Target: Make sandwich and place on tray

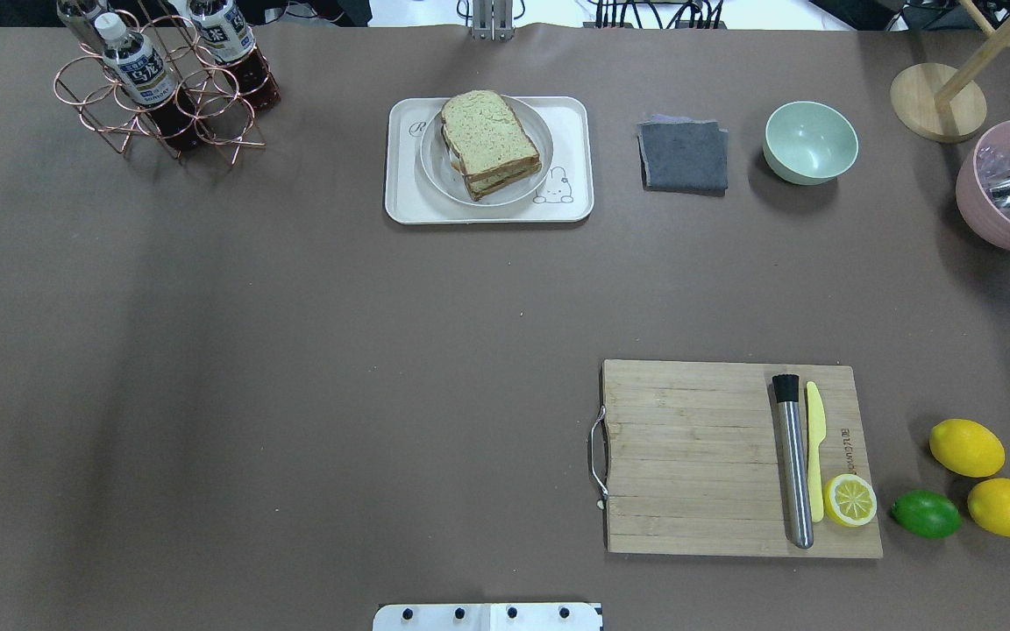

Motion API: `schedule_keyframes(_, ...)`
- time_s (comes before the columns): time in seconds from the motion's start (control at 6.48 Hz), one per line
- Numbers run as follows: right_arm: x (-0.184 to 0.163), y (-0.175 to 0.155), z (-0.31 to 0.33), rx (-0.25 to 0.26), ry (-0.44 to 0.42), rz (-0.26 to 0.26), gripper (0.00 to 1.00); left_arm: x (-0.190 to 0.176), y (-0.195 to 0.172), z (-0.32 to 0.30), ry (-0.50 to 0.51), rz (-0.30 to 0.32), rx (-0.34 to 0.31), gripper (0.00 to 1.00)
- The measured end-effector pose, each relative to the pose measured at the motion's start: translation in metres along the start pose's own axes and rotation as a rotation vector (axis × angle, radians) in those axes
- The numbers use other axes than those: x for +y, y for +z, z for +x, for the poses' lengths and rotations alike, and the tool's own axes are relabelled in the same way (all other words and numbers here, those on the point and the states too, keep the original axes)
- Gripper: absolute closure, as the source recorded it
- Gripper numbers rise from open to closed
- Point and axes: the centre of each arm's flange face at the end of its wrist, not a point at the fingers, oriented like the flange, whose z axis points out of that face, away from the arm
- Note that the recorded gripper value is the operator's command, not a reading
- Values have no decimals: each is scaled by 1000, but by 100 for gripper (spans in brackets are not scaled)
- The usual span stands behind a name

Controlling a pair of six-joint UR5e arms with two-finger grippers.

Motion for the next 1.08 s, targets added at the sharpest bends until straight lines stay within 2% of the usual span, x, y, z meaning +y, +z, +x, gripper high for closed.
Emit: schedule_keyframes(1.08,-4,-3,-1,3,-3,5,0,-5,-1,1,0,1,0,2)
